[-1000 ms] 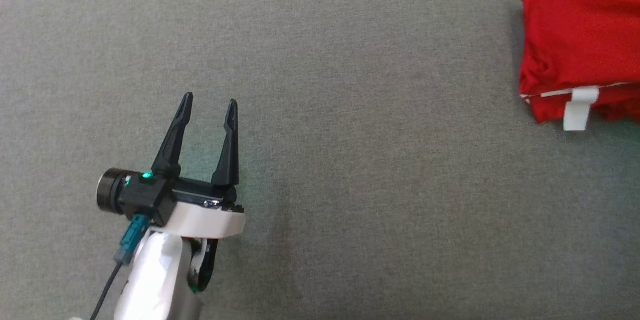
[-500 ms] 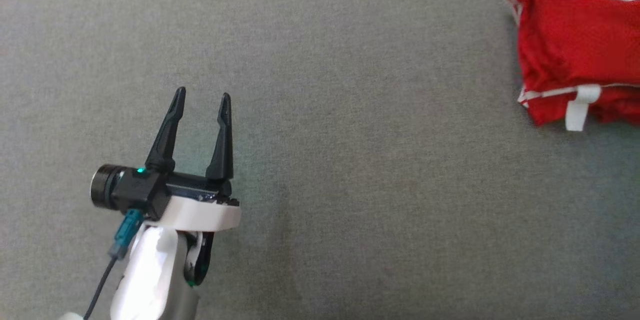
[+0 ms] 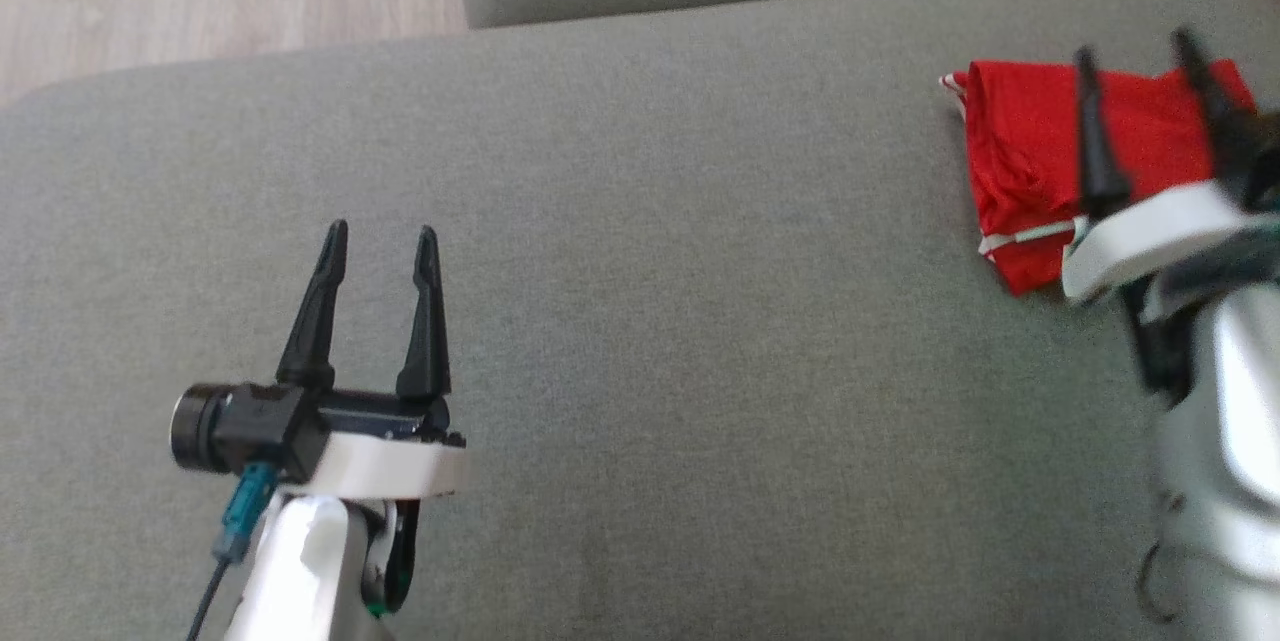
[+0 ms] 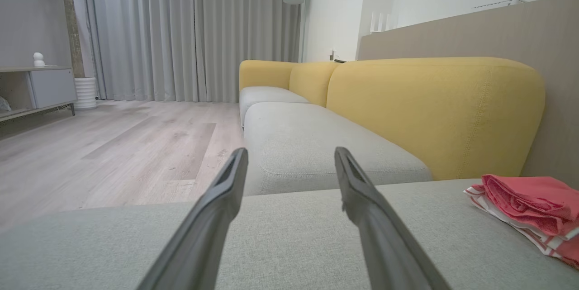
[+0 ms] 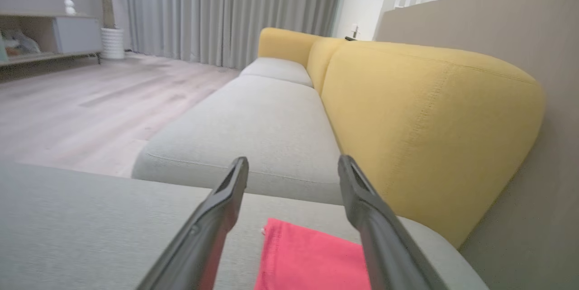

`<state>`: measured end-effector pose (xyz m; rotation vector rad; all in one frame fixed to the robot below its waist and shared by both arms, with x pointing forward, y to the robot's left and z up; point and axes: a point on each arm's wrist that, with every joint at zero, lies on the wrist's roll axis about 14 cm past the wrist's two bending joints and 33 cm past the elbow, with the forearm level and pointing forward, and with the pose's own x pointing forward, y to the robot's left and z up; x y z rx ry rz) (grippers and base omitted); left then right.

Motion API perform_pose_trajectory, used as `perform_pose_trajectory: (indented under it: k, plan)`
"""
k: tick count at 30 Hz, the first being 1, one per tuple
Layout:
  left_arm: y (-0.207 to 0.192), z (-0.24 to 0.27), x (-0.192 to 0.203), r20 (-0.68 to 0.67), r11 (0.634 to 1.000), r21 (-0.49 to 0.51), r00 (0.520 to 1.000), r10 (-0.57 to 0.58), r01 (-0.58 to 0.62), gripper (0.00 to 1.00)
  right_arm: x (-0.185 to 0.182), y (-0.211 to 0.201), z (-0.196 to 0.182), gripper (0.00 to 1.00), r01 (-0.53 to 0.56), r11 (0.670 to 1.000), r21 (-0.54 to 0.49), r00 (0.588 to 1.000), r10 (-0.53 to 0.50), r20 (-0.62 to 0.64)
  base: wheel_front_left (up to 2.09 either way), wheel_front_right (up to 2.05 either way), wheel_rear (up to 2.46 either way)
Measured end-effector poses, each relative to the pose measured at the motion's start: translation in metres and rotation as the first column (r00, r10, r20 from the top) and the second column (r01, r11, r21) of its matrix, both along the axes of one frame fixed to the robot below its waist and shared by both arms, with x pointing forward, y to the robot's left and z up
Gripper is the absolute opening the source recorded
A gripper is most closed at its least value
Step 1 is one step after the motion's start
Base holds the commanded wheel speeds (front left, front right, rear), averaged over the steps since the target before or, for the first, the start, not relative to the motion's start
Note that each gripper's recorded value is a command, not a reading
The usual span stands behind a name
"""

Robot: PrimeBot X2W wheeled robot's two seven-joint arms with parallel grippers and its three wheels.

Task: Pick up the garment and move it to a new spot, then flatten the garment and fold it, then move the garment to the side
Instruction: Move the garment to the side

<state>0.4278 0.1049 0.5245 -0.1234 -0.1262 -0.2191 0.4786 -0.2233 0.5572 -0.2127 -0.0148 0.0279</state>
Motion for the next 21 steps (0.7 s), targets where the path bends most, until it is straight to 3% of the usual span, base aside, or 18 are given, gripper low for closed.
perform_pose_trajectory:
  k: [5,13,17,21]
  plan:
    - [0.010,0.009,-0.016,0.023,0.999,0.010,0.999,0.036,-0.037,1.00,-0.030,0.046,-0.006,1.00,-0.071,0.985,0.160,0.997,0.067,0.034,0.00,0.00,0.00]
    - [0.030,0.007,-0.034,0.011,0.994,-0.013,0.994,0.108,-0.107,1.00,-0.070,0.053,-0.046,1.00,-0.064,0.938,0.340,0.998,0.065,0.010,0.00,0.00,0.00]
    - [0.033,-0.004,-0.042,-0.024,0.992,-0.017,0.992,0.125,-0.125,1.00,-0.094,0.050,-0.077,1.00,-0.026,0.927,0.375,0.998,0.047,-0.049,0.00,0.00,0.00]
    - [0.034,-0.010,-0.044,-0.048,0.991,-0.027,0.990,0.133,-0.134,1.00,-0.101,0.051,-0.084,1.00,-0.020,0.925,0.380,0.997,0.045,-0.057,0.00,0.00,0.00]
